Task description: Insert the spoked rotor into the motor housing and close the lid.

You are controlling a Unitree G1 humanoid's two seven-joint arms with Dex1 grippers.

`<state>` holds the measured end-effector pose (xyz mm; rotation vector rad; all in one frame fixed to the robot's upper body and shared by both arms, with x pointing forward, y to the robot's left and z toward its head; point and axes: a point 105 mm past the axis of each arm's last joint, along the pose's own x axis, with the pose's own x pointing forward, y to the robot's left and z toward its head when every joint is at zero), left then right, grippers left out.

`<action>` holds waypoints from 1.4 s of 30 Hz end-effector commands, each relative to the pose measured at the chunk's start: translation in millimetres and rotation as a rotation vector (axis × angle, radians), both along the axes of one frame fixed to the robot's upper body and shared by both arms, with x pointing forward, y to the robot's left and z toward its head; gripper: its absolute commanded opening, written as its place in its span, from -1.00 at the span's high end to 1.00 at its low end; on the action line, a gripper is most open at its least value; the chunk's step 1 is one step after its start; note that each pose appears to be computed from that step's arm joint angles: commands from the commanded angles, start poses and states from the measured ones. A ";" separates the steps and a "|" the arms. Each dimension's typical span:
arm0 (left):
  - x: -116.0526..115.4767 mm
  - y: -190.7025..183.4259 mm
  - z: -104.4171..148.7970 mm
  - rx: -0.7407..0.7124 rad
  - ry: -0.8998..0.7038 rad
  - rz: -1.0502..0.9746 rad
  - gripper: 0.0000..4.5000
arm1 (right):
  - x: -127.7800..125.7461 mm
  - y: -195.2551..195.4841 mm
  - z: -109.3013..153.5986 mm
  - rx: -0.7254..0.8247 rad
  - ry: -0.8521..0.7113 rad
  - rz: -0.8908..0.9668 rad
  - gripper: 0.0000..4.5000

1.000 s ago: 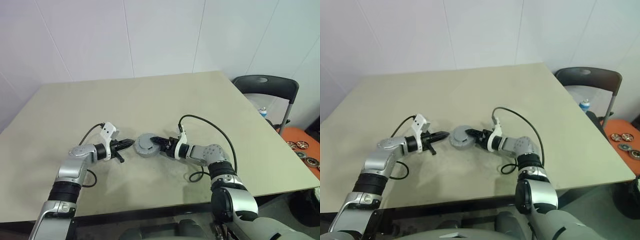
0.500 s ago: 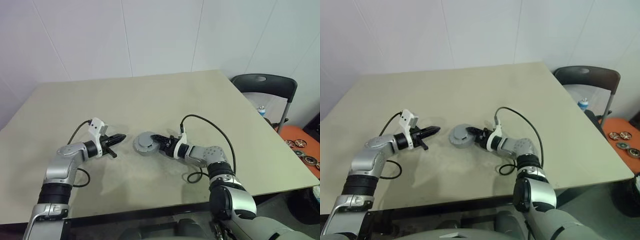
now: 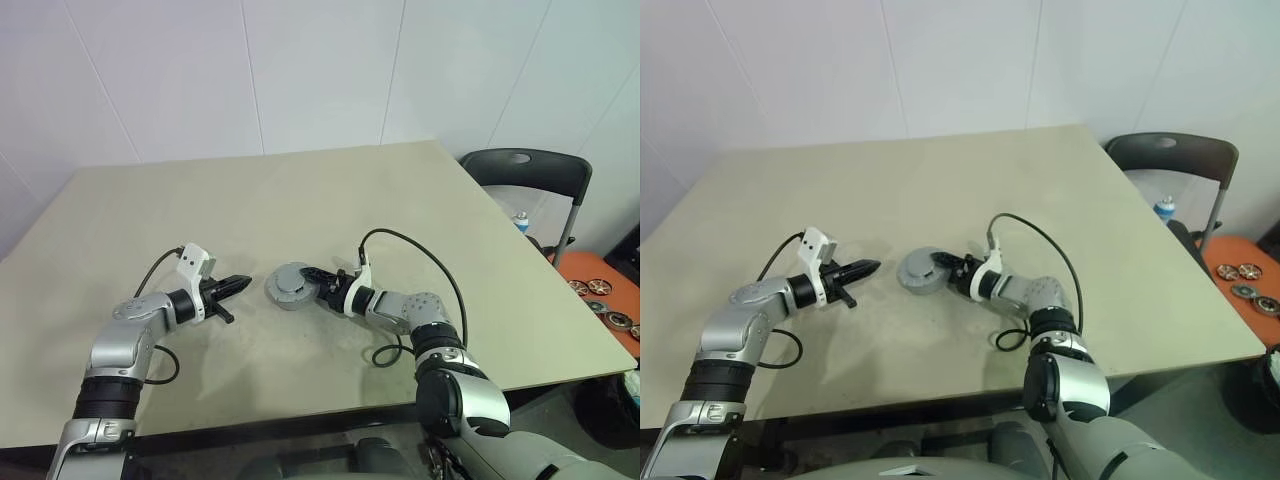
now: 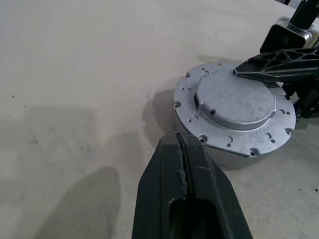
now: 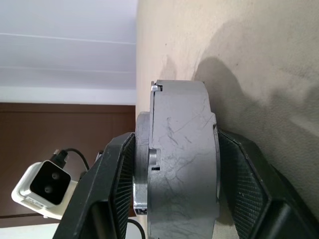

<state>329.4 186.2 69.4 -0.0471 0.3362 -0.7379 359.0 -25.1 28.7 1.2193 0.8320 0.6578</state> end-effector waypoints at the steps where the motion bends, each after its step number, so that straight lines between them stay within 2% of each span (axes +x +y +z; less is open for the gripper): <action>1: 6.5 -1.7 21.8 -0.057 -0.053 0.011 1.00 | -1.5 1.6 -12.9 -0.064 0.032 -0.014 0.03; 4: 8.3 -0.2 31.3 -0.129 -0.052 0.031 1.00 | -0.5 6.7 -4.9 -0.021 0.016 -0.007 0.03; 17: 3.6 0.4 26.8 -0.097 -0.047 0.037 1.00 | -1.4 11.9 -6.4 -0.029 0.022 -0.002 0.04; 22: -0.8 -1.5 27.6 -0.105 -0.046 0.034 1.00 | 1.8 18.5 8.3 0.002 -0.009 0.018 0.04; 27: -3.1 1.0 27.1 -0.107 -0.042 0.044 1.00 | 9.4 27.4 54.4 0.156 -0.081 0.048 0.04; 32: -2.4 2.1 24.6 -0.108 -0.038 0.053 1.00 | 10.8 33.8 82.2 0.245 -0.142 0.068 0.04; 42: 0.2 2.7 24.5 -0.113 -0.040 0.056 1.00 | 12.8 29.5 91.5 0.289 -0.170 0.049 0.04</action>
